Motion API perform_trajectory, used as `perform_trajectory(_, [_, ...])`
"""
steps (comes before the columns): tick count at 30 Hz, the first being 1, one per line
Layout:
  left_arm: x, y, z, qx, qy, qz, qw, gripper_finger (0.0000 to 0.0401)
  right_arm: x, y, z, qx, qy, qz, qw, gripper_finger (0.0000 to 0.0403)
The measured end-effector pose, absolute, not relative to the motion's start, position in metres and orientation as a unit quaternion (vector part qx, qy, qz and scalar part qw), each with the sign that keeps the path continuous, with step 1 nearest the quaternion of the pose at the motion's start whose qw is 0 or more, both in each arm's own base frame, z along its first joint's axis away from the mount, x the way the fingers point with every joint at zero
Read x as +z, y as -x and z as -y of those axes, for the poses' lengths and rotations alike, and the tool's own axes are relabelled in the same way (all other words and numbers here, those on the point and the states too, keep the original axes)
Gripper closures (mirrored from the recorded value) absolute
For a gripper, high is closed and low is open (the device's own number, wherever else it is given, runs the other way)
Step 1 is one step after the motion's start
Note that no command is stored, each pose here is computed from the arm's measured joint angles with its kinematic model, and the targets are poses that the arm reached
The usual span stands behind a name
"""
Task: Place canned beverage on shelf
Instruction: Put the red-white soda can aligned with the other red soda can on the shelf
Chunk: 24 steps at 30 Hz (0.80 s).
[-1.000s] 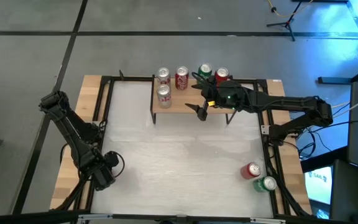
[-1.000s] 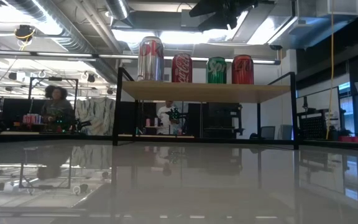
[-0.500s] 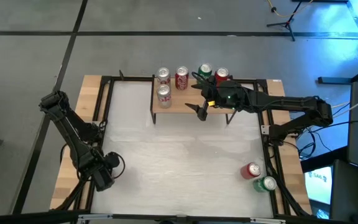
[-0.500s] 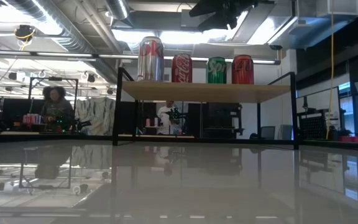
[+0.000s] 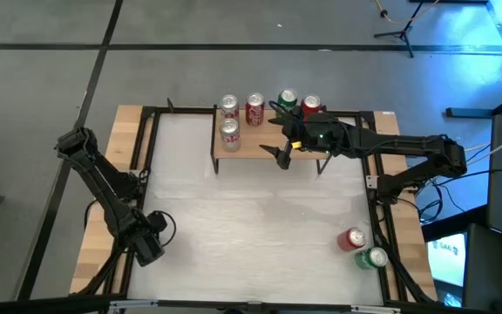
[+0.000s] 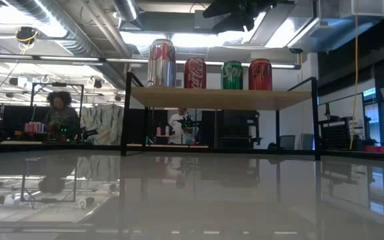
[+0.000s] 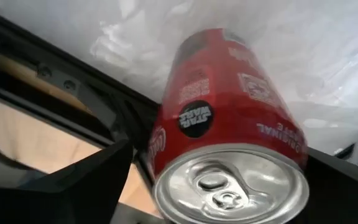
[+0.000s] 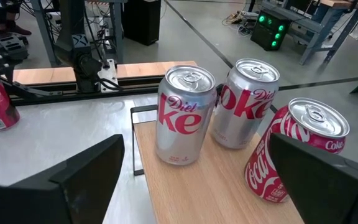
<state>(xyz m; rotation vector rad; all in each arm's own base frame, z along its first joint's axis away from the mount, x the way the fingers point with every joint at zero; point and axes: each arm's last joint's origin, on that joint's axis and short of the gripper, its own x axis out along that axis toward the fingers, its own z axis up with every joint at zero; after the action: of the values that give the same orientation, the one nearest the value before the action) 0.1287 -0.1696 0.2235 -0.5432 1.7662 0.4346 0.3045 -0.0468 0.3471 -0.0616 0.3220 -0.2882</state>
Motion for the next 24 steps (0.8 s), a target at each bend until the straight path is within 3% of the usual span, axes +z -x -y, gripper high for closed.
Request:
perform_trajectory(5, [0.223, -0.136, 0.171, 0.180, 0.260, -0.741, 0.593, 0.0026, 0.347, -0.305, 0.047, -0.143, 0.031, -0.160, 0.976, 0.0008])
perform_trajectory(15, [0.224, -0.152, 0.165, 0.192, 0.316, -0.725, 0.581, 0.0124, 0.346, -0.304, 0.047, -0.143, 0.032, -0.164, 0.976, 0.0008])
perform_trajectory(24, [0.224, -0.169, 0.151, 0.222, 0.364, -0.698, 0.576, 0.0125, 0.344, -0.304, 0.047, -0.139, 0.047, -0.177, 0.973, 0.0008])
